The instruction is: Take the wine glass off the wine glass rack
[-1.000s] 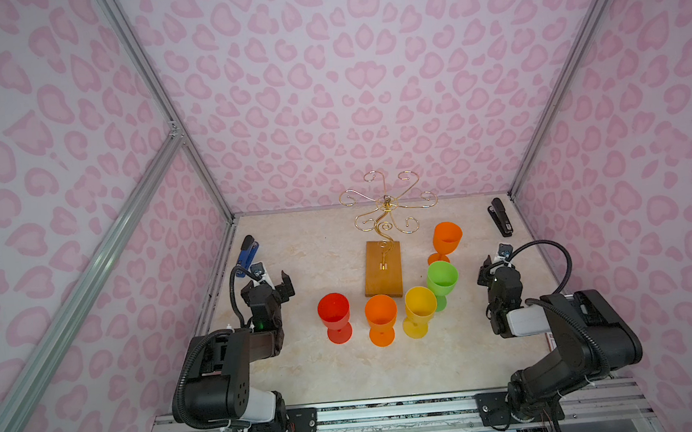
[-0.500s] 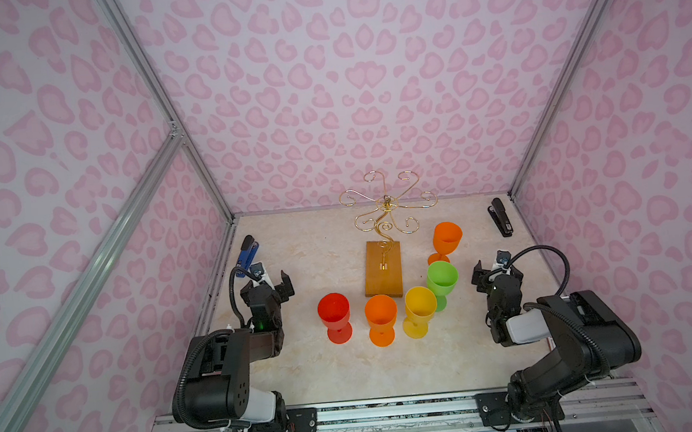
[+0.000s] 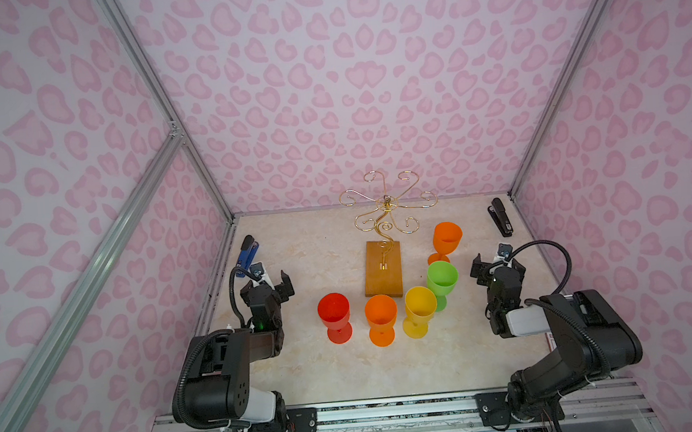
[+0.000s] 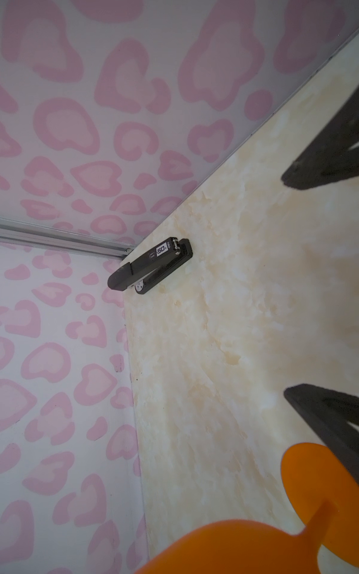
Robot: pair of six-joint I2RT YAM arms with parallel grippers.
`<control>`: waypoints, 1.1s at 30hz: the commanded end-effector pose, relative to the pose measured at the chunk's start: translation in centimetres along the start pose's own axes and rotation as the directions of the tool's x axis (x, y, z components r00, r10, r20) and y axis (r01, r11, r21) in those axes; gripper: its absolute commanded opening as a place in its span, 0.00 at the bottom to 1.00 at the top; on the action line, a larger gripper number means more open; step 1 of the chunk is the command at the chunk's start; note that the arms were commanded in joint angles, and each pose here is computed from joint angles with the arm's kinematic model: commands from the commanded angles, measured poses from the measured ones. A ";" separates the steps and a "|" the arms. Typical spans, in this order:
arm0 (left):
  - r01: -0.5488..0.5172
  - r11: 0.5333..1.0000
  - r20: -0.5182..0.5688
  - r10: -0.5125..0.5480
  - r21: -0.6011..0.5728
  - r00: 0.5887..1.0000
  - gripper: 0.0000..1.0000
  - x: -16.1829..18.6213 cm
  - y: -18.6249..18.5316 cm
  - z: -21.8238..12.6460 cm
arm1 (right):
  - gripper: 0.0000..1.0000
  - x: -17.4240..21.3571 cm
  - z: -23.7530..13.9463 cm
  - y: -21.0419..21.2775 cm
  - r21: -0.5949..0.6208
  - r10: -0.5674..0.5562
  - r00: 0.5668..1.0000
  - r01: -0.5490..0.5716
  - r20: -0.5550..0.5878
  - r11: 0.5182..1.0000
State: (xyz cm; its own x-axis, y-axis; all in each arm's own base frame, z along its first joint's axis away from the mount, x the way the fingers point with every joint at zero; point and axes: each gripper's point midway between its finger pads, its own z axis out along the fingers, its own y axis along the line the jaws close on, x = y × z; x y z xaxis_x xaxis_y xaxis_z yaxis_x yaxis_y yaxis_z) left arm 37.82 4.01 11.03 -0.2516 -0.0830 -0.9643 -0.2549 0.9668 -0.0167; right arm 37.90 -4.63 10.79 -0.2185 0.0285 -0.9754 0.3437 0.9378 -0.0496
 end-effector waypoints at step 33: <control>0.015 1.000 0.044 -0.015 -0.004 0.999 0.98 -1.0 0.1 0.0 | 0.98 0.0 -0.3 0.2 0.027 -0.028 1.000 0.028 0.009 0.999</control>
State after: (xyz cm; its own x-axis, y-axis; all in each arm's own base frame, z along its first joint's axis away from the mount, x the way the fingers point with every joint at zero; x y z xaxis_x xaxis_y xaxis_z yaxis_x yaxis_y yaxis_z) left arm 37.83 4.01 11.13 -0.2465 -0.0827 -0.9656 -0.2551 0.9668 -0.0177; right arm 37.80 -4.07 10.55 -0.2326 0.0060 -0.9726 0.3451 0.9354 -0.0767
